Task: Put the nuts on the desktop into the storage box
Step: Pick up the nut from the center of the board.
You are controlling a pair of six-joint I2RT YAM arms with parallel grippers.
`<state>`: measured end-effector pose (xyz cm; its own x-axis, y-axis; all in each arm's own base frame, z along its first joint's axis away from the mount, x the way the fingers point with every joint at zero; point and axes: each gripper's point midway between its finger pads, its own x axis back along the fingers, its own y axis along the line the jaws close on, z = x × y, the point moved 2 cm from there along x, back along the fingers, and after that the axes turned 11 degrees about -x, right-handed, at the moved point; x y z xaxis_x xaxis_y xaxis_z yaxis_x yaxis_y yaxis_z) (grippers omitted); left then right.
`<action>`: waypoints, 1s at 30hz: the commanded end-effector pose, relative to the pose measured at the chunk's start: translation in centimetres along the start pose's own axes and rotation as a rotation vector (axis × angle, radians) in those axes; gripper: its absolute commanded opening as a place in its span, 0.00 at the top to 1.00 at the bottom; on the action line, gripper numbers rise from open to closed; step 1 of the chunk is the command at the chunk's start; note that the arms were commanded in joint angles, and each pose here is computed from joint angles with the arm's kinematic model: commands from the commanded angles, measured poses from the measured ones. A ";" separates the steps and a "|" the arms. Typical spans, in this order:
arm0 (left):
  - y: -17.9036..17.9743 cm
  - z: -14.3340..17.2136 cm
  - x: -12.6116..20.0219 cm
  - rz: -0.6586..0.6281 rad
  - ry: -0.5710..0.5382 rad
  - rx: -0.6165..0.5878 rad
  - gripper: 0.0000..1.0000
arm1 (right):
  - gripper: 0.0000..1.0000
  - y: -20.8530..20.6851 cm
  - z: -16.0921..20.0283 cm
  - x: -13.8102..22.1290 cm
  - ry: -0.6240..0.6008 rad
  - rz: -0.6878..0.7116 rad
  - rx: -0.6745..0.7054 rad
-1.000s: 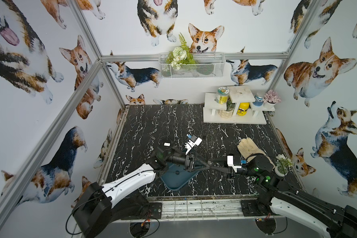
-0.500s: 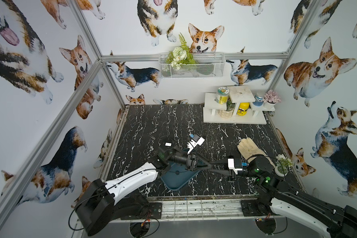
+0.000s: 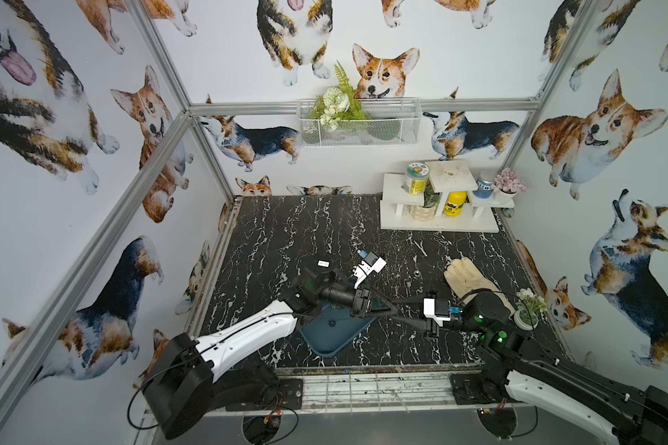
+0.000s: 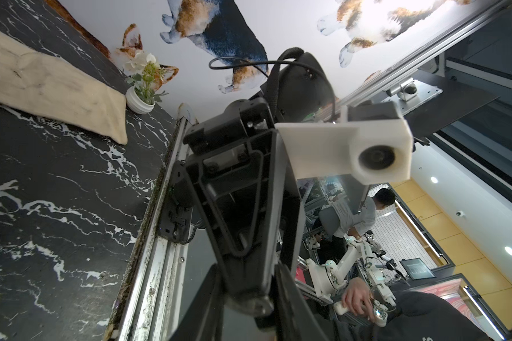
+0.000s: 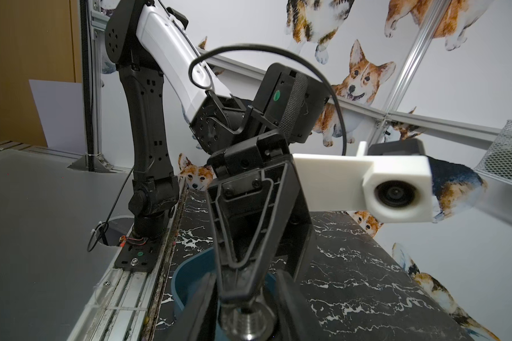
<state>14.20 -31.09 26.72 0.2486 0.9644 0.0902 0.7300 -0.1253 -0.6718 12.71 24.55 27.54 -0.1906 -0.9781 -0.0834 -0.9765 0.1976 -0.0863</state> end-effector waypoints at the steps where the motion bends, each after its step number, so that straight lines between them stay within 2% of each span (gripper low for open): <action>1: 0.6 0.5 0.1 -0.034 0.016 -0.031 0.74 | 0.52 -0.2 -0.2 0.1 0.003 0.022 0.032; 5: 0.3 -0.7 0.0 -0.046 0.005 -0.052 0.74 | 0.38 -0.4 -0.3 0.2 0.004 0.036 0.038; 6: 0.5 -0.8 0.1 -0.059 0.005 -0.054 0.74 | 0.38 -0.3 -0.3 0.2 0.008 0.034 0.044; 13: 3.0 0.0 1.3 -0.262 0.068 -0.060 0.75 | 0.07 -0.5 0.8 0.4 0.098 0.045 0.066; 15: 3.7 0.4 1.8 -0.316 0.086 -0.055 0.75 | 0.01 -0.7 1.4 0.5 0.140 0.054 0.076; 22: 7.1 3.0 4.6 -0.601 0.199 -0.002 0.74 | 0.00 -1.8 3.5 0.7 0.246 0.124 0.055; 26: 10.1 5.8 7.9 -0.871 0.321 0.081 0.74 | 0.00 -2.3 4.9 0.6 0.333 0.135 0.039; 30: 11.3 7.6 10.3 -1.044 0.385 0.147 0.76 | 0.00 -2.7 5.3 0.4 0.362 0.143 0.033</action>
<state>19.82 -23.96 16.46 -0.1801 0.6238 0.7605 0.6841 0.6350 -0.3589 15.56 24.04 22.72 -0.3432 -0.9104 0.2310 -0.9385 0.3228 -0.1223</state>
